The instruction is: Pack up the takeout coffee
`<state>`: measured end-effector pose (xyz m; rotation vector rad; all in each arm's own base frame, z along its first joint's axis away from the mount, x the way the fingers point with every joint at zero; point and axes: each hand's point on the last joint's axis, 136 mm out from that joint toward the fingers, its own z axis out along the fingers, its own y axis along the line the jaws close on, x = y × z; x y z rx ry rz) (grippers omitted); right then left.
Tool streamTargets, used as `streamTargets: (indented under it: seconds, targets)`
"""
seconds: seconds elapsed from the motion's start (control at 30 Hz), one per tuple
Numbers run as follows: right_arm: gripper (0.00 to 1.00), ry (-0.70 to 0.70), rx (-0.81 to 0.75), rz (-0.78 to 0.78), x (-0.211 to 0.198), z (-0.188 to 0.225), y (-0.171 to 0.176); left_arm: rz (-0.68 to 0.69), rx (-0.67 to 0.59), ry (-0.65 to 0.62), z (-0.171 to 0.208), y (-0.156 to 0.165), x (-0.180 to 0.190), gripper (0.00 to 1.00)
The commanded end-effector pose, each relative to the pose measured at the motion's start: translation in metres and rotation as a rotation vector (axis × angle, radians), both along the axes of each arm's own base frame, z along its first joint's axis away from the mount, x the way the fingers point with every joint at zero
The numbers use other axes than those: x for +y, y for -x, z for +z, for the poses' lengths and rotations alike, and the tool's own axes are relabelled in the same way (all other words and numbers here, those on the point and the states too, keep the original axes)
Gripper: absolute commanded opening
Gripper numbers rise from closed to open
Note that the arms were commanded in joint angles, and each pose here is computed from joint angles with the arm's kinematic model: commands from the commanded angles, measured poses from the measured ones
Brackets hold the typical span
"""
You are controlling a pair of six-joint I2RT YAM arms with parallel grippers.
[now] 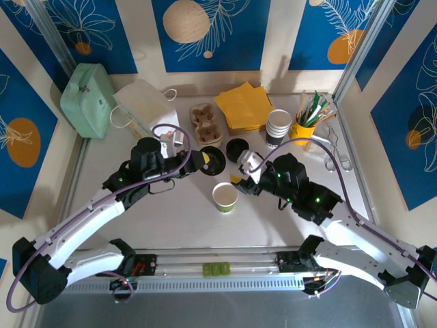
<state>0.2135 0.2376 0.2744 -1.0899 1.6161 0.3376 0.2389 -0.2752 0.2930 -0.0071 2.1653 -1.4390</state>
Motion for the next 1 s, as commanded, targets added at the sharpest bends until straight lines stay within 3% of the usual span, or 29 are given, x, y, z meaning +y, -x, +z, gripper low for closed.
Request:
streamTargets:
  seconds: [0.0, 0.17, 0.37, 0.7, 0.97]
  targets:
    - [0.60, 0.070, -0.268, 0.117, 0.002, 0.021, 0.011, -0.031, 0.055, 0.044, 0.005, 0.003, -0.005, 0.29]
    - [0.59, 0.084, -0.472, 0.215, 0.010, 0.026, 0.030, -0.038, 0.132, 0.054, -0.002, 0.005, -0.009, 0.29]
    - [0.57, 0.143, -0.558, 0.190, 0.018, 0.023, 0.024, -0.124, 0.194, 0.145, -0.003, 0.007, -0.028, 0.31]
    - [0.48, 0.183, -0.592, 0.169, 0.025, 0.025, 0.019, -0.102, 0.223, 0.121, -0.012, 0.006, -0.025, 0.29]
    - [0.47, 0.215, -0.572, 0.184, 0.029, 0.011, 0.018, -0.088, 0.232, 0.114, -0.015, 0.006, -0.024, 0.29]
